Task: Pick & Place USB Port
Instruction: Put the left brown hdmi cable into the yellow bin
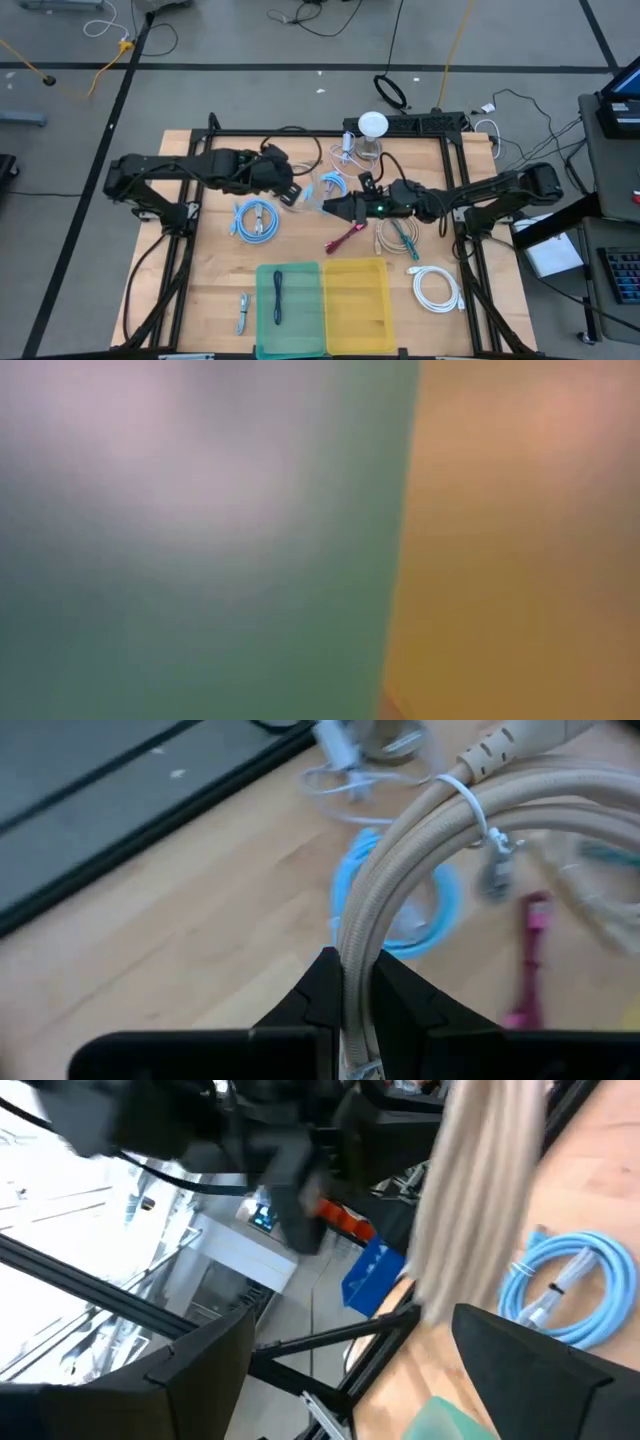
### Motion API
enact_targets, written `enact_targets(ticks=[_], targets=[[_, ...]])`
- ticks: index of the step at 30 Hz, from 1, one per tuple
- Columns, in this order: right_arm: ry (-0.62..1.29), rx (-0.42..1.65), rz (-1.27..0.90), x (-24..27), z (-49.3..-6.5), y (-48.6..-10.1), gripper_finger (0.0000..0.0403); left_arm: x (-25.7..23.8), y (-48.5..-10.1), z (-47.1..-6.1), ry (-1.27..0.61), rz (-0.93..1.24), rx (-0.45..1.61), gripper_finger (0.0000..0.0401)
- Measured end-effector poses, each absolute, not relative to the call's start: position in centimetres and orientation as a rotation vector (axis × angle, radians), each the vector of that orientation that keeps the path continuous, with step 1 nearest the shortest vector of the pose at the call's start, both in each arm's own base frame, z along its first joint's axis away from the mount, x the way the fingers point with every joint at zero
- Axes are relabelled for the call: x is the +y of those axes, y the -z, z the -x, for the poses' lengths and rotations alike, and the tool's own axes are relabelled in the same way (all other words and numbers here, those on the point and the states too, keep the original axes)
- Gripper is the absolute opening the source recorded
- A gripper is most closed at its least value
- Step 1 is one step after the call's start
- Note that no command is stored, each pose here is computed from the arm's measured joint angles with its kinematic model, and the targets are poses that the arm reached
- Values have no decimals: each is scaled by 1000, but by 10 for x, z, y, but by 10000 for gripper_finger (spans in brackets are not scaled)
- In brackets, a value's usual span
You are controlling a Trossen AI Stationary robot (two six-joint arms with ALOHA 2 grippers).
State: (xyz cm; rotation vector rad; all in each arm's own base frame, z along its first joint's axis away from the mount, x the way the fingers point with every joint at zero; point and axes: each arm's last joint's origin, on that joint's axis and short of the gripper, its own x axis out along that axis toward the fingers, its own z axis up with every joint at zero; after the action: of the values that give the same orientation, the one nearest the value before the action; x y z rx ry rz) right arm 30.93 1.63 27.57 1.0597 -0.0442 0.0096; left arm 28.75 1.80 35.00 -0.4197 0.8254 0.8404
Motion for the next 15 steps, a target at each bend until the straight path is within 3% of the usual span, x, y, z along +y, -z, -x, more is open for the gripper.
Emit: enact_targets(ticks=[4,10,15], targets=[[-41,-50,-1041,17,-307,-281,333,23,-353,-270,-906,398,882,33],[-27,-24,-1012,17,-307,-278,336,17,-374,-266,-787,475,736,33],[-16,-12,-998,16,-307,-276,338,8,-372,-270,-767,486,734,33]])
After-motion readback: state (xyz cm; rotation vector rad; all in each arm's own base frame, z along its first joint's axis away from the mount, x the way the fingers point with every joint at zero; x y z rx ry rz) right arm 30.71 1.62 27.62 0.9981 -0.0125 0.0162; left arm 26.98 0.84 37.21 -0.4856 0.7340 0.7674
